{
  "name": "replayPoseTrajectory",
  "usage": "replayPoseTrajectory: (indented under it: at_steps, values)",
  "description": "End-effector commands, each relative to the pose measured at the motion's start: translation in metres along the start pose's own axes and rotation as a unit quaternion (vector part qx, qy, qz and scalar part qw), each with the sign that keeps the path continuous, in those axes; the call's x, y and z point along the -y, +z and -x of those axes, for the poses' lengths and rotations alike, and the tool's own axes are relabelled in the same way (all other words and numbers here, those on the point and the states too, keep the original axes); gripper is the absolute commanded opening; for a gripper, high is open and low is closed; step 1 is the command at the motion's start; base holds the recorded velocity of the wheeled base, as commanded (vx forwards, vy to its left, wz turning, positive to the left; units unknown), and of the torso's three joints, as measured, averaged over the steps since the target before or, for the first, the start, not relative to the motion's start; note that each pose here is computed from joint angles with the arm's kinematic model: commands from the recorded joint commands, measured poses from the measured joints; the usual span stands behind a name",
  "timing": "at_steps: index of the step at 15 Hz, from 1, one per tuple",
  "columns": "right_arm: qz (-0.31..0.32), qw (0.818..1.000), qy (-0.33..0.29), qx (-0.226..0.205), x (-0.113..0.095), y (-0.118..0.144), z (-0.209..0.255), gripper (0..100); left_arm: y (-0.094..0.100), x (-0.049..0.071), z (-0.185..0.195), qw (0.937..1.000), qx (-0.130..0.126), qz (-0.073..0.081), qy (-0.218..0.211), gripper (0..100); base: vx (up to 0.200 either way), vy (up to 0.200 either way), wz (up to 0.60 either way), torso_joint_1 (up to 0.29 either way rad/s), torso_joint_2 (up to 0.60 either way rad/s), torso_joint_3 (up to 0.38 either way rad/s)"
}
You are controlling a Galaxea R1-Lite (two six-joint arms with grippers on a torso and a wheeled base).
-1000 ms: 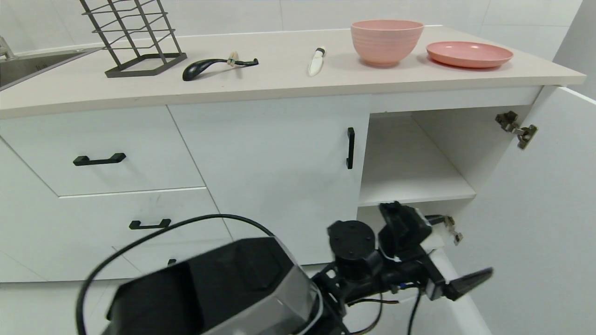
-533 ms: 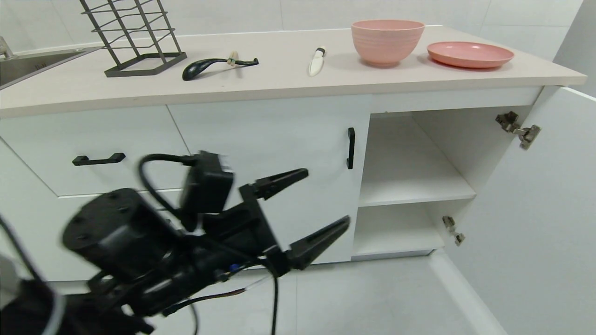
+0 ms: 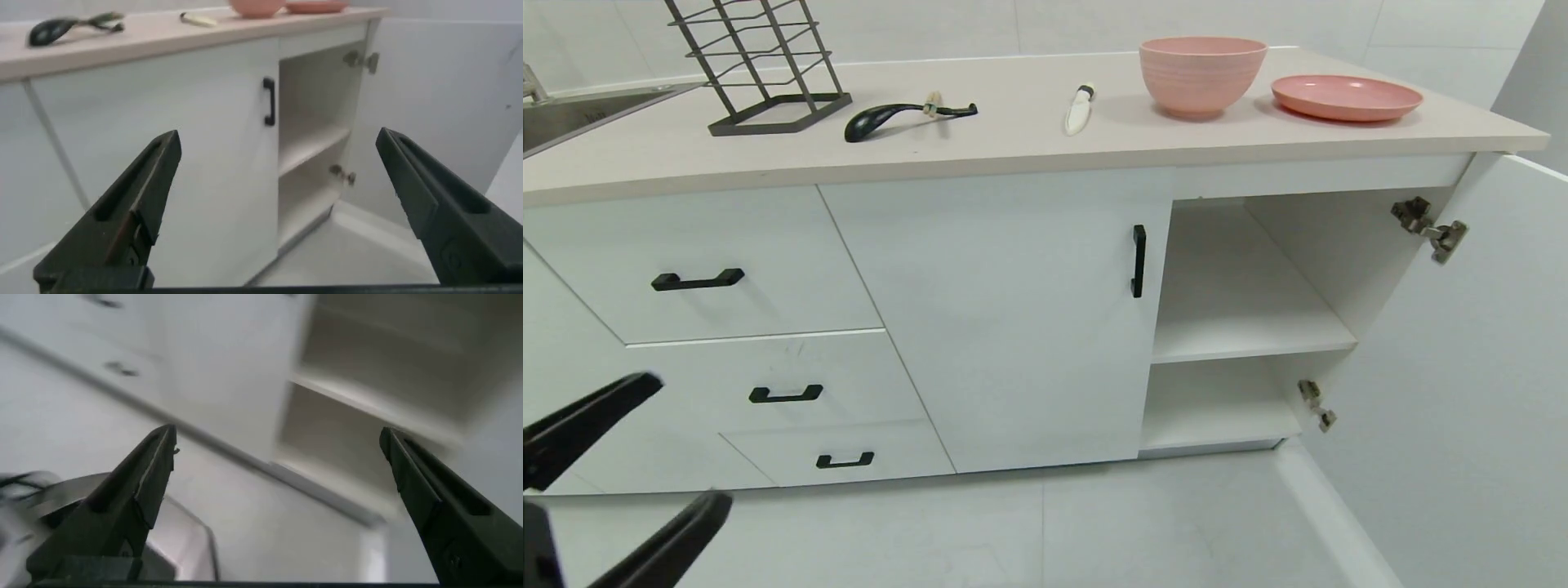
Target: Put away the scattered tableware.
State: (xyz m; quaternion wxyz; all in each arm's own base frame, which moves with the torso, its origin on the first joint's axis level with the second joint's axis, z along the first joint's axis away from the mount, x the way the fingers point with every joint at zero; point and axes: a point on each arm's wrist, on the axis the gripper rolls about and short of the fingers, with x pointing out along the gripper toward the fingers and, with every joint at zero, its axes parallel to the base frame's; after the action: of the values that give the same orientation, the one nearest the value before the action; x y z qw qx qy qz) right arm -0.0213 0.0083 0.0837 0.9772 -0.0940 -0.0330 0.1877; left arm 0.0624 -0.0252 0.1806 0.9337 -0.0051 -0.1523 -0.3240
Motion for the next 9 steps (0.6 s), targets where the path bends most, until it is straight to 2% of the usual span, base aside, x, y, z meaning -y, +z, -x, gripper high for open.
replayPoseTrajectory:
  at_steps: [1, 2, 3, 5, 6, 7, 8, 9]
  values:
    - [-0.021, 0.999, -0.048, -0.005, 0.000, -0.004, 0.003, 100, -0.027, 0.044, 0.094, 0.9962, -0.012, -0.022, 0.083, 100, 0.000, 0.000, 0.00, 0.000, 0.00, 0.000]
    - [-0.024, 0.998, -0.063, -0.008, 0.001, -0.004, 0.003, 100, -0.036, 0.041, 0.093, 0.9913, -0.045, -0.017, 0.123, 100, 0.000, 0.000, 0.00, 0.000, 0.00, 0.000]
    - [-0.029, 0.995, -0.096, -0.013, 0.002, -0.005, 0.003, 100, -0.045, 0.039, 0.094, 0.9844, -0.057, -0.011, 0.166, 100, 0.000, 0.000, 0.00, 0.000, 0.00, 0.000]
    - [-0.037, 0.988, -0.144, -0.034, 0.004, -0.008, 0.004, 100, -0.060, 0.043, 0.101, 0.9745, -0.101, 0.004, 0.200, 100, 0.000, 0.000, 0.00, 0.000, 0.00, 0.000]
    - [-0.058, 0.986, -0.153, -0.035, 0.004, -0.009, 0.004, 100, -0.068, 0.046, 0.106, 0.9672, -0.142, 0.010, 0.210, 100, 0.000, 0.000, 0.00, 0.000, 0.00, 0.000]
    - [-0.068, 0.985, -0.154, -0.033, 0.004, -0.009, 0.004, 100, -0.069, 0.045, 0.105, 0.9673, -0.128, -0.001, 0.219, 100, 0.000, 0.000, 0.00, 0.000, 0.00, 0.000]
    - [-0.072, 0.985, -0.156, -0.034, 0.004, -0.009, 0.004, 100, -0.069, 0.044, 0.106, 0.9587, -0.131, -0.011, 0.252, 100, 0.000, 0.000, 0.00, 0.000, 0.00, 0.000]
    - [-0.075, 0.984, -0.159, -0.033, 0.004, -0.009, 0.004, 100, -0.069, 0.042, 0.107, 0.9425, -0.140, -0.032, 0.302, 100, 0.000, 0.000, 0.00, 0.000, 0.00, 0.000]
